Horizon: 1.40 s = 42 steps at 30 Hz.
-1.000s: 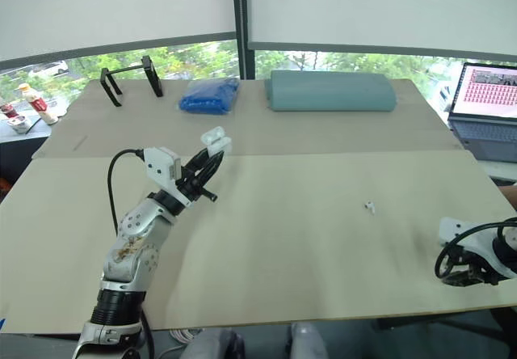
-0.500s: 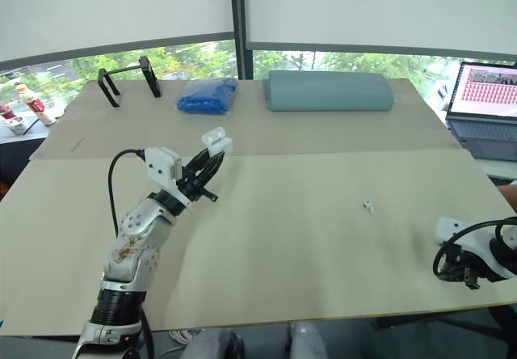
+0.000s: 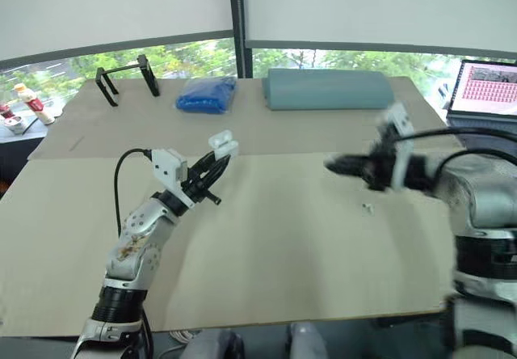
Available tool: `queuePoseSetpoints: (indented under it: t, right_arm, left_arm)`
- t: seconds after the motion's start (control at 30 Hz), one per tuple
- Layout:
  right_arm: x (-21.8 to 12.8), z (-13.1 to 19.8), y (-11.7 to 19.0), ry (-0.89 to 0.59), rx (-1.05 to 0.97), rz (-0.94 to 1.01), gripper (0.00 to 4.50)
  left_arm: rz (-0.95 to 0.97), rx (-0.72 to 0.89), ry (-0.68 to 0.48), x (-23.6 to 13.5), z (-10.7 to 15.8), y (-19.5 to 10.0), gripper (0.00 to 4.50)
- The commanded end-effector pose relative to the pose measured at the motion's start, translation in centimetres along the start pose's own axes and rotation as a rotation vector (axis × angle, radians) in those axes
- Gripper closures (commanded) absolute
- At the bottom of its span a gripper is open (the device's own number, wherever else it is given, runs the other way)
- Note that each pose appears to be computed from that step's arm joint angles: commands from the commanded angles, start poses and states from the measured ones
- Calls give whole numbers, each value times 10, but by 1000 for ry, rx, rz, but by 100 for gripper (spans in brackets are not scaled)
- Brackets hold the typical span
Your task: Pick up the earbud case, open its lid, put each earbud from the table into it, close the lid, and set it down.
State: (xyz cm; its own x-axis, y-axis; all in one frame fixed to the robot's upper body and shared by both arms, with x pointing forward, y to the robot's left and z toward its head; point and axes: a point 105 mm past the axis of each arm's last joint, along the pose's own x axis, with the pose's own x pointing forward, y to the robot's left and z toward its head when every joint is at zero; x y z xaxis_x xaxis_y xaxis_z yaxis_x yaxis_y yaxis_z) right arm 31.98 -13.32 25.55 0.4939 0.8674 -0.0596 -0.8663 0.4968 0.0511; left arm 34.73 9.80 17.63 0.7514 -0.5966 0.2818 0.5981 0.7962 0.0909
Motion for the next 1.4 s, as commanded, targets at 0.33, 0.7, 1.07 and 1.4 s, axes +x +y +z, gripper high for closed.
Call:
queuePoseSetpoints:
  t: [0.33,0.7,1.07,1.4]
  right_arm:
    - [74,36,36,-368,-33,-118,416]
    - [91,30,33,-379,-59,-149,416]
    - [89,7,24,-298,-61,-198,416]
    - [92,0,28,-270,-39,-179,416]
  left_arm:
    - [-127,8,-133,32,37,-16,397]
    - [-161,38,-149,35,41,-21,397]
    - [-177,35,-156,31,41,-25,397]
    - [-182,41,-153,31,40,-26,397]
